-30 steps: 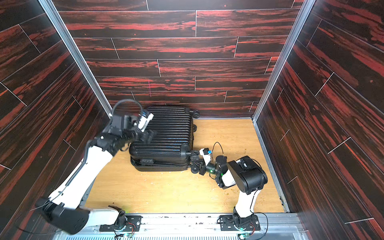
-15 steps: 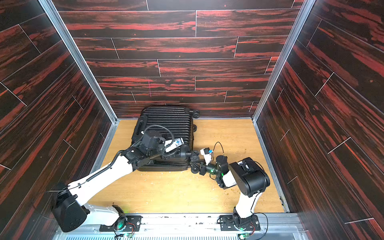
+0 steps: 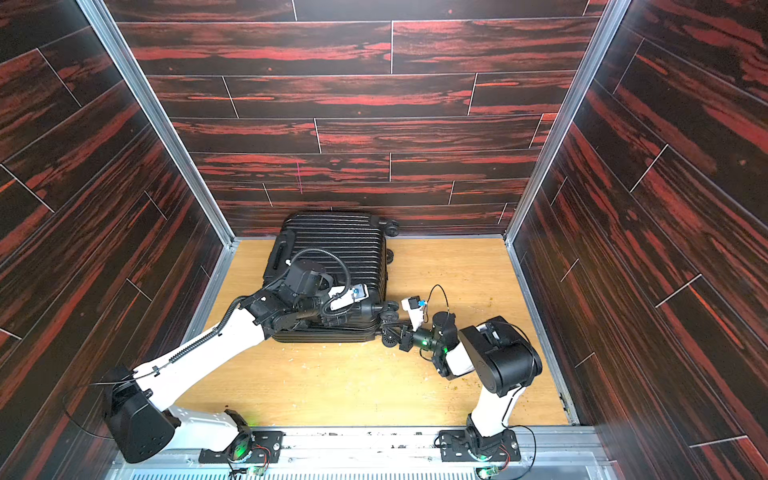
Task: Close the suitcase zippers
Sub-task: Zip the zipper on the suitcase.
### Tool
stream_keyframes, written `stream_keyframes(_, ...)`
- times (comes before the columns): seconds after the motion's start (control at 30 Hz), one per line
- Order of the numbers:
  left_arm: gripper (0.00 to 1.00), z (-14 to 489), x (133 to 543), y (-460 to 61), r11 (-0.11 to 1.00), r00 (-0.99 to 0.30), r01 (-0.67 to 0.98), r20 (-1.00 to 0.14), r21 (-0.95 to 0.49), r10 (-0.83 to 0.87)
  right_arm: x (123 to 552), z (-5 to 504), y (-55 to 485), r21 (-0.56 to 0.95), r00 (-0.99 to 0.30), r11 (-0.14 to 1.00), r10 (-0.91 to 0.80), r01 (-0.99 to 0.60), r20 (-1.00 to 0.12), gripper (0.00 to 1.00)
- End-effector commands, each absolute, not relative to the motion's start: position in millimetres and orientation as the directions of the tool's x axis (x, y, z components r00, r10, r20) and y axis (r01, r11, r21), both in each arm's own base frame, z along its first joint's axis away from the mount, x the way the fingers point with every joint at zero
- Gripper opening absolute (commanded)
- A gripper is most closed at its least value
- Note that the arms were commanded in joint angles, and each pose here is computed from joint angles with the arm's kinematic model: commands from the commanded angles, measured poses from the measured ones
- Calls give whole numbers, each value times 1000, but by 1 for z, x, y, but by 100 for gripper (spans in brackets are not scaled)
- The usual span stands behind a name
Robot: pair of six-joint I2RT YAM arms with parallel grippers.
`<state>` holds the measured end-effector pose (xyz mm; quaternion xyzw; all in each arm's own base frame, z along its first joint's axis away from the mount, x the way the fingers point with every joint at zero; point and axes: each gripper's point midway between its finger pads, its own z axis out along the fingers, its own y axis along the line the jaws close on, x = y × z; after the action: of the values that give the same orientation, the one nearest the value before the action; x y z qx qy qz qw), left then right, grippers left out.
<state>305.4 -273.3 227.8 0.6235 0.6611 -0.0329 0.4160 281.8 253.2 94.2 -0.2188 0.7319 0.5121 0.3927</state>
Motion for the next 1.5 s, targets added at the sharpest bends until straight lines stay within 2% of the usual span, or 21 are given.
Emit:
stream_keyframes(0.0, 81, 216, 295, -267, 195, 111, 870, -566, 452, 817, 265, 100, 256, 581, -601, 326, 50, -746, -798, 0)
stream_keyframes(0.27, 81, 203, 327, -269, 256, 99, 781, -518, 570, 850, 258, 100, 255, 609, -627, 319, 57, -726, -777, 0)
stream_keyframes(0.5, 78, 219, 361, -276, 426, 53, 647, -595, 632, 802, 245, 101, 256, 641, -647, 286, 86, -713, -758, 0)
stream_keyframes(0.9, 75, 220, 394, -289, 611, -33, 537, -710, 581, 703, 235, 103, 261, 630, -637, 283, 78, -723, -767, 0)
stream_keyframes(1.07, 74, 216, 401, -293, 646, -49, 519, -735, 559, 676, 232, 105, 260, 632, -637, 280, 87, -722, -766, 0)
stream_keyframes(1.47, 74, 203, 403, -308, 645, -76, 575, -752, 503, 655, 232, 103, 277, 596, -620, 299, 20, -745, -785, 0)
